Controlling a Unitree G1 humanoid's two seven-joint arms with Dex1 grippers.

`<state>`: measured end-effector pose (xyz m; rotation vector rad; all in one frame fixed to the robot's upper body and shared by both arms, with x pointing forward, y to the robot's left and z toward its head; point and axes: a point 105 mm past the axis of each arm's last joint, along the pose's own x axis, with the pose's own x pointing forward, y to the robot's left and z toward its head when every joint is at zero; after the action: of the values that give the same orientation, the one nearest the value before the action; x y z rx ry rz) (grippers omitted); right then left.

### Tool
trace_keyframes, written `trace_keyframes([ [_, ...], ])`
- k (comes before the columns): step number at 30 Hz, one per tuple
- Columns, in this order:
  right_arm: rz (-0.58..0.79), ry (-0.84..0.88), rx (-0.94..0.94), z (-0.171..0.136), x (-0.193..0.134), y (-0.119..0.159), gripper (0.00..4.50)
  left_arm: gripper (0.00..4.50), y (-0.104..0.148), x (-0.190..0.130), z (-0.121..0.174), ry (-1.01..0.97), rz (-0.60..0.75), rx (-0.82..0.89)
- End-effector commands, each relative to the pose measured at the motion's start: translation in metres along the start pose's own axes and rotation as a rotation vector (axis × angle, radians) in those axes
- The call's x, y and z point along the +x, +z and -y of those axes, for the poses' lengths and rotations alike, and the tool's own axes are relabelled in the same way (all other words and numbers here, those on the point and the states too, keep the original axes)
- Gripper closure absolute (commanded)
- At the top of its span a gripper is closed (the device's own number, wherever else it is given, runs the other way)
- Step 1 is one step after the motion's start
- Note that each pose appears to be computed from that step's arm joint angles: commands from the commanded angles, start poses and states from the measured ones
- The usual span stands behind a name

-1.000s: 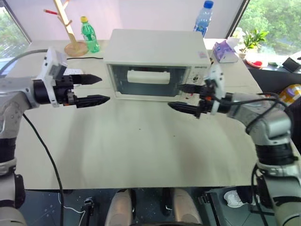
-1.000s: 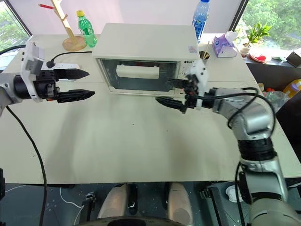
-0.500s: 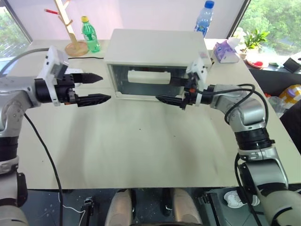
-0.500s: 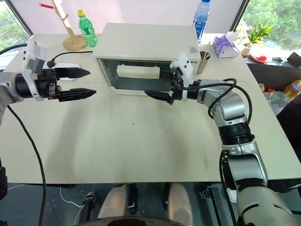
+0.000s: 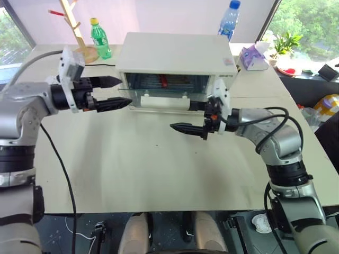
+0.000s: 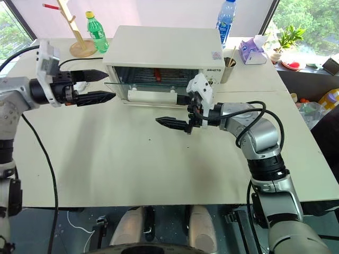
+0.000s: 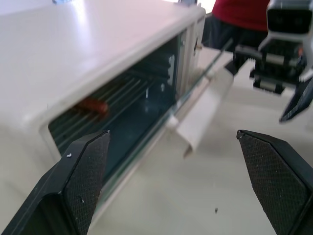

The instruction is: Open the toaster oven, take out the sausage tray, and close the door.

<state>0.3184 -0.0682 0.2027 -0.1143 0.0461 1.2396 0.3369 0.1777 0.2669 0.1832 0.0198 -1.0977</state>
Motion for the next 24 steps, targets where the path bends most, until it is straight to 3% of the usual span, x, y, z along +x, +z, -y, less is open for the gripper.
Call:
trace_keyframes([
  [1, 0.065, 0.029, -0.053, -0.014, 0.002, 0.016, 0.00, 0.63, 0.019, 0.001, -0.005, -0.005, 0.047, 0.022],
  [2, 0.063, 0.019, -0.046, -0.014, 0.001, 0.013, 0.00, 0.89, 0.019, 0.004, -0.007, -0.010, 0.042, 0.028],
  [7, 0.048, -0.014, -0.014, -0.016, -0.001, -0.003, 0.00, 3.60, 0.015, 0.021, -0.023, -0.004, 0.008, 0.059],
  [9, 0.044, -0.023, -0.007, -0.017, -0.002, -0.007, 0.00, 4.44, 0.010, 0.027, -0.028, 0.003, -0.026, 0.095],
  [18, 0.051, -0.072, -0.004, -0.015, -0.006, -0.007, 0.00, 4.44, -0.017, 0.041, -0.035, -0.038, -0.125, 0.148],
  [24, -0.059, -0.200, -0.004, 0.004, -0.024, -0.026, 0.00, 4.44, -0.021, 0.045, -0.035, -0.059, -0.126, 0.137],
])
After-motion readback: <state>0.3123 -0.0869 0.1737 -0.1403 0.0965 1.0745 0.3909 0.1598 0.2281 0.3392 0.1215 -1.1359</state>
